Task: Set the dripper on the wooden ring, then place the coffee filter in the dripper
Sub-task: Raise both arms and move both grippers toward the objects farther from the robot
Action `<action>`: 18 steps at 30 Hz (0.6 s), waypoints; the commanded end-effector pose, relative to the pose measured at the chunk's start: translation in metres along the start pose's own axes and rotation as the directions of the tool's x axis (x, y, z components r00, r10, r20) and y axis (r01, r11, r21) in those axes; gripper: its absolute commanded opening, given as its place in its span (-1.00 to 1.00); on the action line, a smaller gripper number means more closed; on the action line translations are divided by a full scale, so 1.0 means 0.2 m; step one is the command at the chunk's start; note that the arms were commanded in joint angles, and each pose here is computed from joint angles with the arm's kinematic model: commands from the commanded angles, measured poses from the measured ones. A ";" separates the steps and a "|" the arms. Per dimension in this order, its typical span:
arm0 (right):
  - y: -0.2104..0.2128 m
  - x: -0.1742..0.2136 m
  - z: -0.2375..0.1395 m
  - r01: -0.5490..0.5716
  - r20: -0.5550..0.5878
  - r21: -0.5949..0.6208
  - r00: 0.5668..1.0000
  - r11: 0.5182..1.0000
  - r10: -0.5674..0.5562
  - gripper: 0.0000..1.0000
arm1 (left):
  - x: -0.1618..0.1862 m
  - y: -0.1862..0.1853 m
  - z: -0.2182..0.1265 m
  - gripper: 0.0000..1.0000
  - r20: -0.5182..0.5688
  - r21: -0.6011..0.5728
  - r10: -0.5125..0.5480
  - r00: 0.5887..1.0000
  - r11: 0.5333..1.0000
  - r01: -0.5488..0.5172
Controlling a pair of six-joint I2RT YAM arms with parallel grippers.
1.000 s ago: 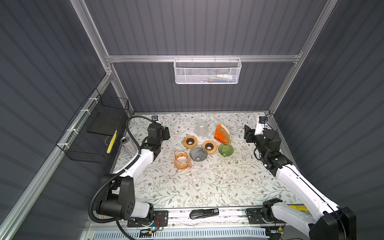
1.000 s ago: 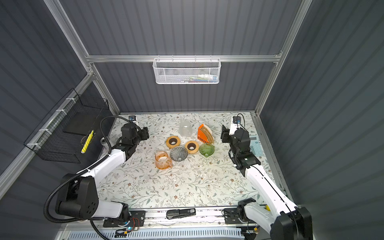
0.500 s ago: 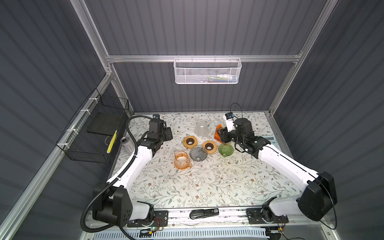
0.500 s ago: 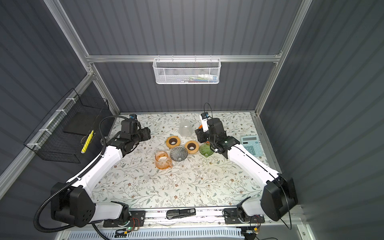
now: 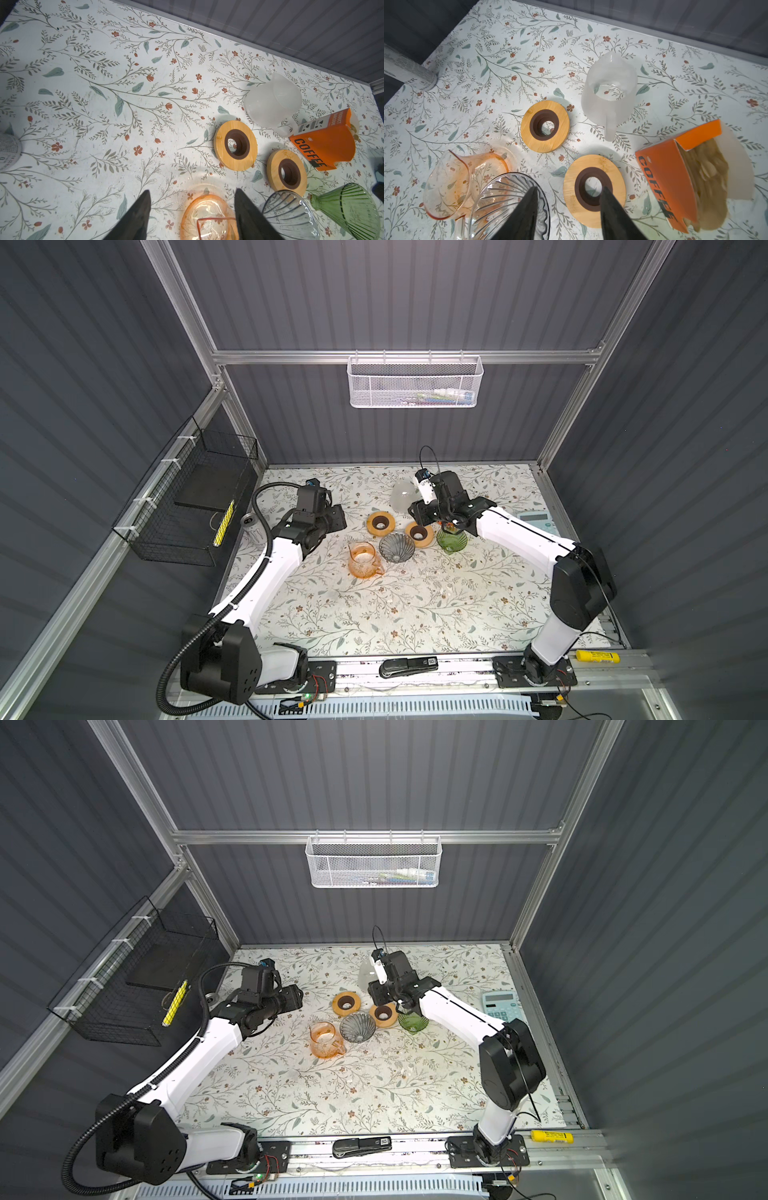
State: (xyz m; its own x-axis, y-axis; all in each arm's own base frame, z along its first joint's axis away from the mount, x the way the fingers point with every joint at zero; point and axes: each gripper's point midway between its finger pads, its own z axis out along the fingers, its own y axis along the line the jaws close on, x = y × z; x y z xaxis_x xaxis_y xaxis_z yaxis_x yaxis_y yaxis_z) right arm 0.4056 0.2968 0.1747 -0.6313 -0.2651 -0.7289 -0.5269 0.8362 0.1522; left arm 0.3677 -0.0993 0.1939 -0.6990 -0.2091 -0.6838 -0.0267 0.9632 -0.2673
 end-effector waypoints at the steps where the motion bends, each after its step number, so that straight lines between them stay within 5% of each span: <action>1: -0.01 -0.02 0.04 -0.020 -0.027 -0.002 0.999 1.000 0.020 -0.05 | 0.03 0.00 -0.03 0.28 -0.015 0.021 -0.015 1.000 1.000 0.015; 18: -0.18 -0.03 0.30 -0.092 -0.114 0.040 0.989 0.995 0.096 -0.18 | 0.04 -0.02 -0.01 0.24 -0.030 0.032 0.010 1.000 0.999 -0.009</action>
State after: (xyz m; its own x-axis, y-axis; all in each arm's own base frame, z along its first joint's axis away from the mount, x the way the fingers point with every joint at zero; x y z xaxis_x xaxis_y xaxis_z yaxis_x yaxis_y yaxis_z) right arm 0.4650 0.2949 0.1376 -0.7223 -0.2149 -0.6574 -0.4381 0.8777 0.1944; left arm 0.3599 -0.1024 0.1930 -0.7164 -0.2004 -0.6683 -0.0083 0.9603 -0.2790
